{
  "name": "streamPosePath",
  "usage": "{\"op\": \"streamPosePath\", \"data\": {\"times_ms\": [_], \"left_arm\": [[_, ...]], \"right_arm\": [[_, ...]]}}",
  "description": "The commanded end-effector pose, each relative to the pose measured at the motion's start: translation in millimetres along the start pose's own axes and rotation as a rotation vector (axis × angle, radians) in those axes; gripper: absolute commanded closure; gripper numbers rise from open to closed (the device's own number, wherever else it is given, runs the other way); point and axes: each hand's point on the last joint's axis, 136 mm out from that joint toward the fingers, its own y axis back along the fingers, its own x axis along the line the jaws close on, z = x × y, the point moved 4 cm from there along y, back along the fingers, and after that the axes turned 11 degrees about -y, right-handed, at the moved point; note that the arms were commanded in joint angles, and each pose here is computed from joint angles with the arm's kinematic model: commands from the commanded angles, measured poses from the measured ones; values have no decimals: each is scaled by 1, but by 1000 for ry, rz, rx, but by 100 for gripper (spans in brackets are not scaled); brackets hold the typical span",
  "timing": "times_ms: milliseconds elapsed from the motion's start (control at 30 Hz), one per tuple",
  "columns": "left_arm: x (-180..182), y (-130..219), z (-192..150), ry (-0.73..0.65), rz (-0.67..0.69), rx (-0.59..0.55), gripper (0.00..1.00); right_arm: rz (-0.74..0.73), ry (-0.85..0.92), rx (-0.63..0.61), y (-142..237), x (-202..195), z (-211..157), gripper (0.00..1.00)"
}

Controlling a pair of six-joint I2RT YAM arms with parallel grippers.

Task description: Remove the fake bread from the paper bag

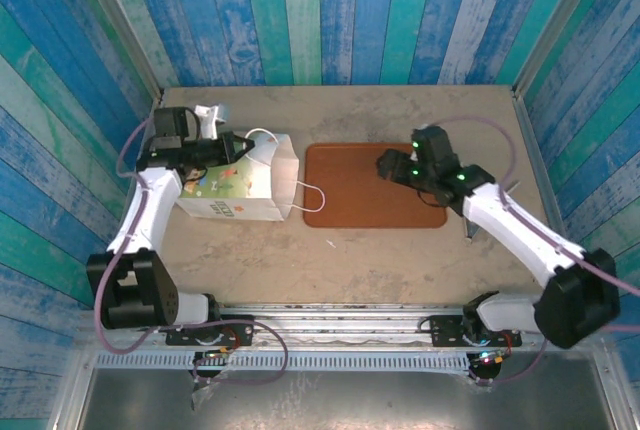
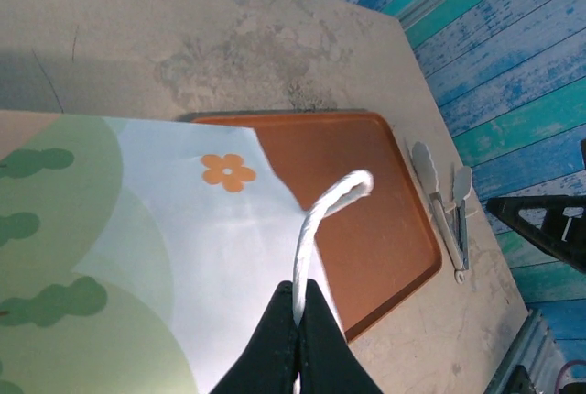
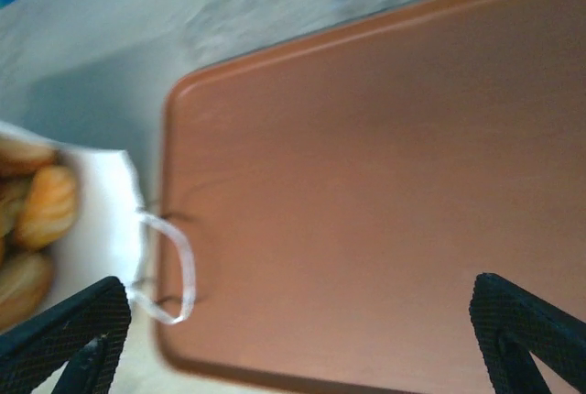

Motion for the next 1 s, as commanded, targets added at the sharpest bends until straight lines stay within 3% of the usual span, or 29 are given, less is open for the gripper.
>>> {"op": "streamPosePath", "data": {"times_ms": [0,200,400,700,967], "left_arm": [[-23,23,21,-117,25,-58,100],[-32,30,28,-132,16,-90,100],[-32,29,31,-124,11,-89,100],[-33,36,32,-167,62,-118,100],[-31,34,36,-189,54,-152,100]], "right_arm": [[-133,-17,-125,22,-44,13,0],[-165,-125,-239,53,-94,24,0],[-269,-207,-216,68,-136,26,0],[-556,-269,-60,59,-203,18,0],[-609,-162,242,16,-219,11,4]]}}
